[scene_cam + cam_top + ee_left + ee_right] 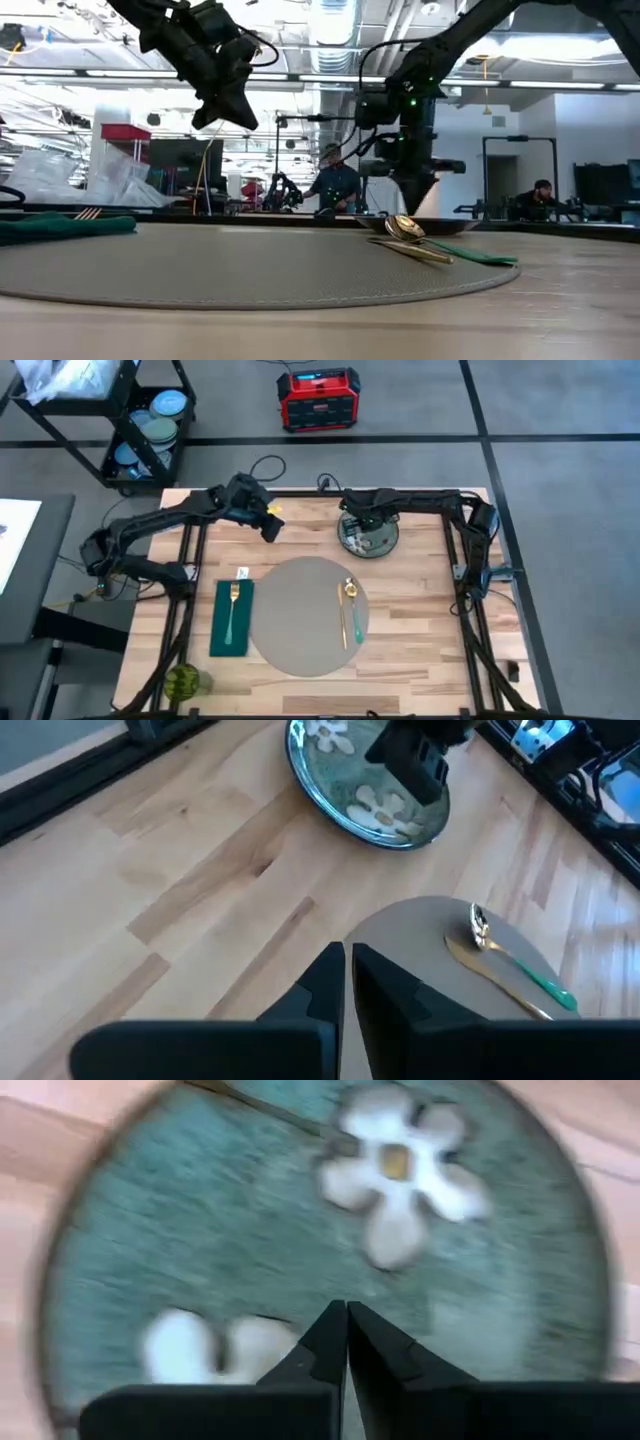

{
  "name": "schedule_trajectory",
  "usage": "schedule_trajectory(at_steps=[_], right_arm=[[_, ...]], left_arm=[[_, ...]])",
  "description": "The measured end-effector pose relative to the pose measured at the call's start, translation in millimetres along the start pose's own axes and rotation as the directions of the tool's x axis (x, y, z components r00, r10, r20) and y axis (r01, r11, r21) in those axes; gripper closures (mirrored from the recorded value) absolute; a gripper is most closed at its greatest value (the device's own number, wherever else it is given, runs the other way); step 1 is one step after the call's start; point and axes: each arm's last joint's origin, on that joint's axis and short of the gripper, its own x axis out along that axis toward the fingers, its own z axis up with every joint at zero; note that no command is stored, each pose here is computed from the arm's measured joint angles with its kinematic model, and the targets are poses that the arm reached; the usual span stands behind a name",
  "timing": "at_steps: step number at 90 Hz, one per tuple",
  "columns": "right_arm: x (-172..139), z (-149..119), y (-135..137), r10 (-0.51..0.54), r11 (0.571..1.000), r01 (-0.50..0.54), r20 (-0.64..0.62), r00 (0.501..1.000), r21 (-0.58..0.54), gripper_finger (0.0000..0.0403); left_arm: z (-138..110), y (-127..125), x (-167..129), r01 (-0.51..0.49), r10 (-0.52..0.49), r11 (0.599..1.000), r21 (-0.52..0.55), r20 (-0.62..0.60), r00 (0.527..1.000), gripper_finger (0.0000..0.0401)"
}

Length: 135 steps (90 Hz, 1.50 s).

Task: Set table place
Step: Put the green plate on the gray table placemat

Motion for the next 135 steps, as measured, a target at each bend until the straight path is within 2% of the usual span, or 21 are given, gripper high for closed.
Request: schedule_trajectory(at_steps=[14, 31, 47, 65, 73, 81, 87, 94, 100, 112, 126, 135], right_arm=[[16, -13, 4, 0.045, 0.999, -0.044, -0.023, 0.999, 0.011, 0.0403], [17, -15, 15, 0.126, 0.992, -0.127, 0.011, 0.992, 0.016, 0.0403], [14, -7, 27, 0.287, 0.958, -0.288, 0.044, 0.957, 0.017, 0.0403], [12, -4, 37, 0.373, 0.928, -0.372, 0.08, 0.925, -0.023, 0.0403], [1, -2, 46, 0.424, 0.904, -0.415, 0.085, 0.902, -0.104, 0.0403], [-30, 6, 49, 0.461, 0.883, -0.438, 0.138, 0.877, -0.167, 0.0403], [-52, 14, 38, 0.442, 0.895, -0.415, 0.19, 0.876, -0.165, 0.0403], [-62, 20, 15, 0.378, 0.925, -0.36, 0.189, 0.906, -0.121, 0.0397], [-62, 22, -1, 0.306, 0.951, -0.294, 0.154, 0.939, -0.099, 0.0381], [-59, 27, -28, 0.237, 0.969, -0.231, 0.072, 0.969, -0.083, 0.0322], [-50, 36, -45, 0.214, 0.975, -0.211, 0.036, 0.976, -0.07, 0.0228], [-45, 40, -50, 0.243, 0.969, -0.243, 0.009, 0.97, -0.051, 0.0172]], left_arm=[[0, -1, 0, 0.003, -0.003, 1.0, 0.002, 0.004, 1.0, 0.0395], [0, -1, 0, 0.003, -0.003, 1.0, 0.001, 0.002, 1.0, 0.0395], [1, -1, 0, 0.005, -0.005, 1.0, 0.003, 0.009, 1.0, 0.0395], [6, -2, 0, 0.019, -0.02, 1.0, 0.017, 0.06, 0.998, 0.0395], [9, -3, 1, 0.031, -0.03, 0.999, -0.011, 0.092, 0.995, 0.0395], [14, -2, 10, 0.064, -0.057, 0.996, -0.057, 0.113, 0.992, 0.0394], [16, 1, 22, 0.094, -0.084, 0.992, -0.087, 0.11, 0.99, 0.0388], [18, 4, 43, 0.148, -0.135, 0.981, -0.129, 0.103, 0.986, 0.0376], [18, 9, 62, 0.187, -0.174, 0.97, -0.156, 0.092, 0.98, 0.0361], [13, 19, 97, 0.258, -0.253, 0.943, -0.209, 0.048, 0.966, 0.0323], [1, 30, 118, 0.26, -0.286, 0.92, -0.295, -0.048, 0.957, 0.0269], [0, 37, 122, 0.247, -0.279, 0.91, -0.334, -0.049, 0.959, 0.0236]])
